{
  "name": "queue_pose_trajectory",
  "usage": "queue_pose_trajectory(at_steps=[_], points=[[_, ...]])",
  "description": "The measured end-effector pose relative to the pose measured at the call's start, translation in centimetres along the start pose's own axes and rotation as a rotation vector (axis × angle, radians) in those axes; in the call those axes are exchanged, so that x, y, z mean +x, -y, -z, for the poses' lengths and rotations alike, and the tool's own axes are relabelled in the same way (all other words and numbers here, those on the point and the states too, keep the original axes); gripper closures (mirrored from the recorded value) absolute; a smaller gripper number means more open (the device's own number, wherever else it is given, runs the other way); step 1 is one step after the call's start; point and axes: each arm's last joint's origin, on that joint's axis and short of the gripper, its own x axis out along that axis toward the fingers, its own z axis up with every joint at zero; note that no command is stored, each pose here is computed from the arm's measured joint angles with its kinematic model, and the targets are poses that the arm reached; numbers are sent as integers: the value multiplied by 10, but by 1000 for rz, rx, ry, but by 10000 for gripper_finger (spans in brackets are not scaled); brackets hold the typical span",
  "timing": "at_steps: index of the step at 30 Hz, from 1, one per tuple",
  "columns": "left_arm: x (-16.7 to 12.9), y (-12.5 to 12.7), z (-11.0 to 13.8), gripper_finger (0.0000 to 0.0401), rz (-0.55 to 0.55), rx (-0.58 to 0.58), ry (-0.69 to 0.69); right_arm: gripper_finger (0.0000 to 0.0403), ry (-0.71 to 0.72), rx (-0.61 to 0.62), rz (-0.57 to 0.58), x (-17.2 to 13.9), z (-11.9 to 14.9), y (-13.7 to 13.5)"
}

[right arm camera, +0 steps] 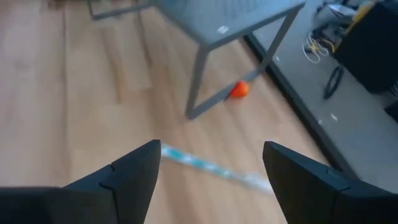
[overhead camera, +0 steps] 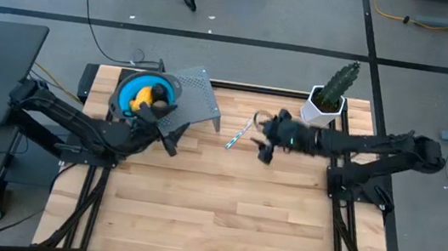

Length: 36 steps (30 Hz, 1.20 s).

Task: Pick & Place Fruit
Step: Adjust the shelf

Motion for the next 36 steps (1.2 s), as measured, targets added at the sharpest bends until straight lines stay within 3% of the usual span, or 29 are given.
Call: queue_pose_trajectory(at_steps=[4, 7, 11, 17, 22, 26, 36], points=[[4, 5, 6, 48, 78, 23, -22, 116, 67, 4, -44, 18, -5, 44], [6, 8, 11, 48, 66, 26, -36, 119, 128, 22, -84, 36, -4, 70], [8, 9, 15, 50, 33, 40, -43, 119, 196, 2, -95, 63, 0, 90], [8, 7, 13, 51, -12, 132, -26, 119, 187, -25, -57, 107, 5, 113], [6, 10, 11, 51, 80, 242, -13, 119, 163, -30, -114, 144, 4, 127], [6, 10, 10, 51, 81, 334, -7, 119, 134, -24, -148, 170, -4, 132], [4, 8, -6, 51, -48, 338, 74, 119, 115, -3, -254, 206, -2, 129]])
